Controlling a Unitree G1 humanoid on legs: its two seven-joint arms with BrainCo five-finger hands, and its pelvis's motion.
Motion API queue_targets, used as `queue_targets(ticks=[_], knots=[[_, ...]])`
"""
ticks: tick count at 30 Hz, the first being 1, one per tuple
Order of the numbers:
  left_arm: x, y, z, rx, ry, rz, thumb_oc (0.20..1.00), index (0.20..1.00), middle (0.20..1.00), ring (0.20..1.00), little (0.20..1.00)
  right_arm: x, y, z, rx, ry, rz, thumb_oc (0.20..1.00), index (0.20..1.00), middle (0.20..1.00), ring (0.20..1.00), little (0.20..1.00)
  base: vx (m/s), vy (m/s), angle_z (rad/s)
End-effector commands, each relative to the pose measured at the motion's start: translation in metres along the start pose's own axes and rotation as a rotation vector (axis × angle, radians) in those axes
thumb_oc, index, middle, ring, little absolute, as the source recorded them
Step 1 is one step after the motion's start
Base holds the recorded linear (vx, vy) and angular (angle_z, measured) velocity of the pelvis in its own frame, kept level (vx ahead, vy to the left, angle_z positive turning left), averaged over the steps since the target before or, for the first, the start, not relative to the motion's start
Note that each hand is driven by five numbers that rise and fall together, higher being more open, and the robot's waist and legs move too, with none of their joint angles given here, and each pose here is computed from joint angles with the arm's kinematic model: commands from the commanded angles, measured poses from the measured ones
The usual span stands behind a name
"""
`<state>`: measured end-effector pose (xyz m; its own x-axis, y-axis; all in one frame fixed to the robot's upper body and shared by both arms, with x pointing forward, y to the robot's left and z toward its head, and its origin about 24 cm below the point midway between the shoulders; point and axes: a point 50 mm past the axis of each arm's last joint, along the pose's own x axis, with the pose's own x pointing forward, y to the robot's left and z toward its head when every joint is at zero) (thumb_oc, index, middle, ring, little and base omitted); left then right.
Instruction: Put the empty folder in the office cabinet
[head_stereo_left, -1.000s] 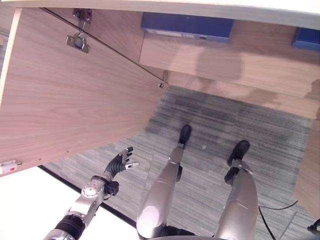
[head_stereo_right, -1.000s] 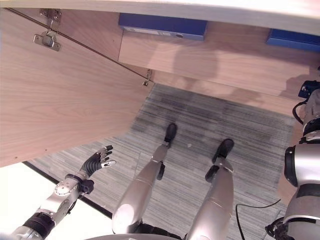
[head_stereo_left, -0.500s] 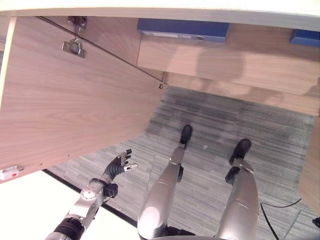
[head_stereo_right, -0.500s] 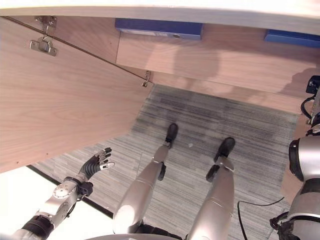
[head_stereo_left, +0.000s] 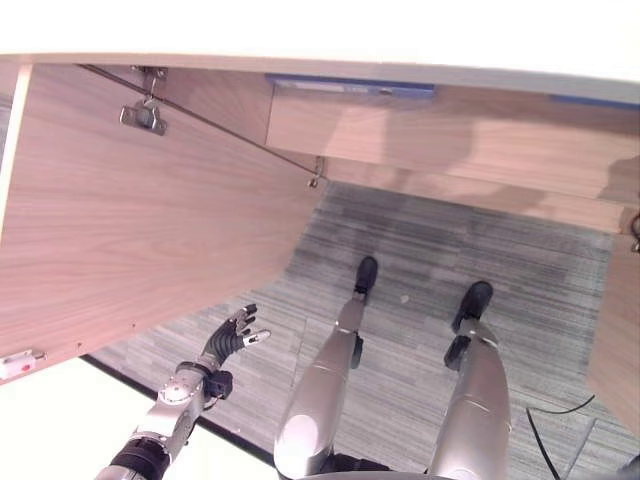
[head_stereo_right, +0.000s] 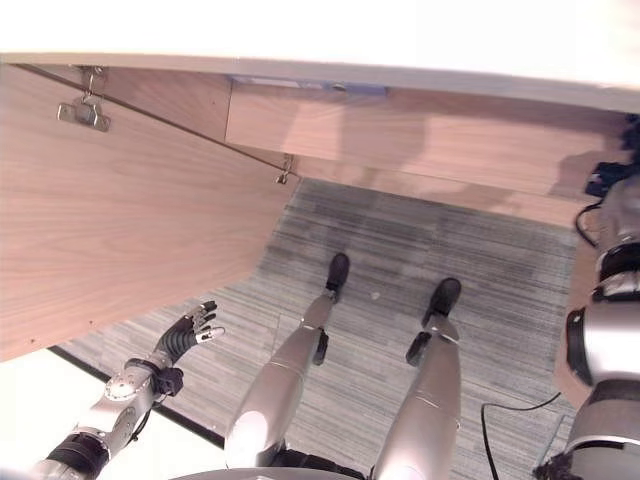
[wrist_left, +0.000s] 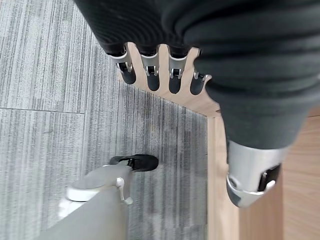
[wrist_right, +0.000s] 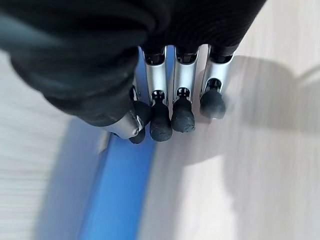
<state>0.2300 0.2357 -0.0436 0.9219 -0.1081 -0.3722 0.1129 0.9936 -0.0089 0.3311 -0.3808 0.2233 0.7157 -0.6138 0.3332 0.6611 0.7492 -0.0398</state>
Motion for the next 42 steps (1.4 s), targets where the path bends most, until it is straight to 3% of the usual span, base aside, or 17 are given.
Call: queue_targets(ticks=[1, 3, 6, 9, 10, 20, 21, 30, 35, 42], knots=[[-0.002, 0.009, -0.009, 0.064, 0.048, 0.024, 1.000, 1.000, 1.000, 1.000, 1.000, 0.001, 0.017, 0.021, 0.018, -0.121, 0.039, 0.200, 0.200, 0.200, 0.200, 0.200, 0.00, -0.015, 0.06], [-0.003, 0.008, -0.013, 0.060, 0.065, 0.032, 1.000, 1.000, 1.000, 1.000, 1.000, -0.012, 0.029, 0.001, 0.018, -0.086, 0.075, 0.200, 0.200, 0.200, 0.200, 0.200, 0.00, -0.002, 0.02], [-0.008, 0.011, -0.030, 0.023, 0.127, 0.085, 1.000, 1.000, 1.000, 1.000, 1.000, -0.068, 0.068, -0.060, 0.053, 0.042, 0.238, 0.200, 0.200, 0.200, 0.200, 0.200, -0.01, 0.013, -0.17], [-0.014, 0.016, -0.043, -0.002, 0.179, 0.130, 1.000, 1.000, 1.000, 1.000, 1.000, -0.114, 0.091, -0.090, 0.096, 0.127, 0.358, 0.200, 0.200, 0.200, 0.200, 0.200, 0.01, 0.023, -0.40], [-0.023, 0.024, -0.056, -0.025, 0.229, 0.185, 1.000, 1.000, 1.000, 1.000, 1.000, -0.159, 0.098, -0.120, 0.108, 0.241, 0.460, 0.200, 0.200, 0.200, 0.200, 0.200, 0.04, 0.011, -0.40], [-0.045, 0.039, -0.084, -0.036, 0.359, 0.275, 1.000, 1.000, 1.000, 1.000, 1.000, -0.251, 0.083, -0.187, 0.041, 0.593, 0.633, 0.200, 0.200, 0.200, 0.200, 0.200, 0.03, -0.013, -0.23], [-0.046, 0.039, -0.085, -0.041, 0.366, 0.279, 1.000, 1.000, 1.000, 1.000, 1.000, -0.258, 0.081, -0.190, 0.032, 0.618, 0.648, 1.000, 1.000, 1.000, 1.000, 1.000, 0.05, -0.064, 0.03], [-0.059, 0.034, -0.105, -0.095, 0.432, 0.329, 1.000, 1.000, 1.000, 1.000, 1.000, -0.312, 0.053, -0.226, -0.075, 0.861, 0.737, 1.000, 1.000, 1.000, 1.000, 1.000, 0.01, -0.053, 0.24], [-0.058, 0.023, -0.113, -0.109, 0.459, 0.336, 1.000, 1.000, 1.000, 1.000, 1.000, -0.312, 0.059, -0.226, -0.155, 0.840, 0.815, 1.000, 1.000, 1.000, 1.000, 1.000, -0.16, 0.033, 1.06], [-0.089, 0.025, -0.140, -0.139, 0.592, 0.400, 1.000, 1.000, 1.000, 1.000, 1.000, -0.324, 0.049, -0.233, -0.184, 0.901, 0.826, 1.000, 1.000, 1.000, 1.000, 1.000, -0.11, 0.147, 0.98]])
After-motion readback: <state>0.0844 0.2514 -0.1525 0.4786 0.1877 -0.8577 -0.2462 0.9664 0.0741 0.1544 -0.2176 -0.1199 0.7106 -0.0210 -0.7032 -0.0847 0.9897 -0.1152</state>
